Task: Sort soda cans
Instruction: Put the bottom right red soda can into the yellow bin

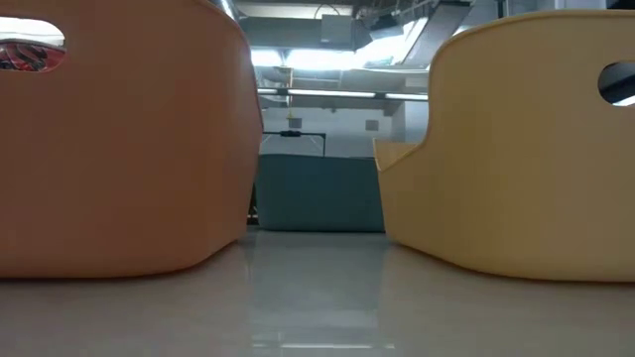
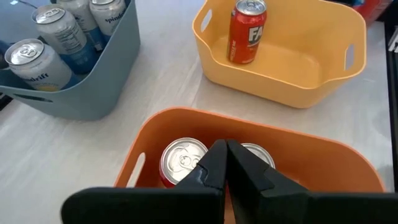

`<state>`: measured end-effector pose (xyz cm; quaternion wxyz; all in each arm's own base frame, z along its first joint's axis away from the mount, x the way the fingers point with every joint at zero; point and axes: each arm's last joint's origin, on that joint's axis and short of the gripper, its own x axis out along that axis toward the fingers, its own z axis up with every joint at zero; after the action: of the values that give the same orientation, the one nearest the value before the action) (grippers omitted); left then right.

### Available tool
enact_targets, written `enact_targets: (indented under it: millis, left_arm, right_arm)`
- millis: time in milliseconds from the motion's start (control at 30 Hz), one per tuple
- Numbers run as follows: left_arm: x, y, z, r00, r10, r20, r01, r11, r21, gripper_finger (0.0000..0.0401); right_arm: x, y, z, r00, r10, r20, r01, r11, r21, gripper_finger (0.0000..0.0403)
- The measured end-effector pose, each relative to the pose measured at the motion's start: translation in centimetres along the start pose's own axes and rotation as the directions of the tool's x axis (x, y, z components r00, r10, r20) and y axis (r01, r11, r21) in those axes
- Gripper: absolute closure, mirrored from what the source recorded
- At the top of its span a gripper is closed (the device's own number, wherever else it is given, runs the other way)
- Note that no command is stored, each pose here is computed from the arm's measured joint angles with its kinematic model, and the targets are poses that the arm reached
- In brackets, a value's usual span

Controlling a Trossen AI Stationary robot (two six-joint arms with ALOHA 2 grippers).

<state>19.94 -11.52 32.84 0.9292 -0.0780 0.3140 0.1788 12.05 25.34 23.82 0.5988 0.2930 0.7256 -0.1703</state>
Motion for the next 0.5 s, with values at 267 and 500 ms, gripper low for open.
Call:
enact_targets:
  millis: [267,500]
  left_arm:
    - [0.0,0.0,0.0,1.0,0.007,0.006,-0.007,1.0,0.002,0.04]
    - [0.3,0.3,0.2,1.0,0.023,0.009,-0.023,1.0,-0.009,0.04]
  right_arm:
    - [1.9,0.5,0.3,1.0,0.005,0.0,-0.005,0.999,-0.047,0.0024]
    - [2.3,0.1,0.4,0.999,-0.021,-0.03,0.02,0.999,-0.046,0.0036]
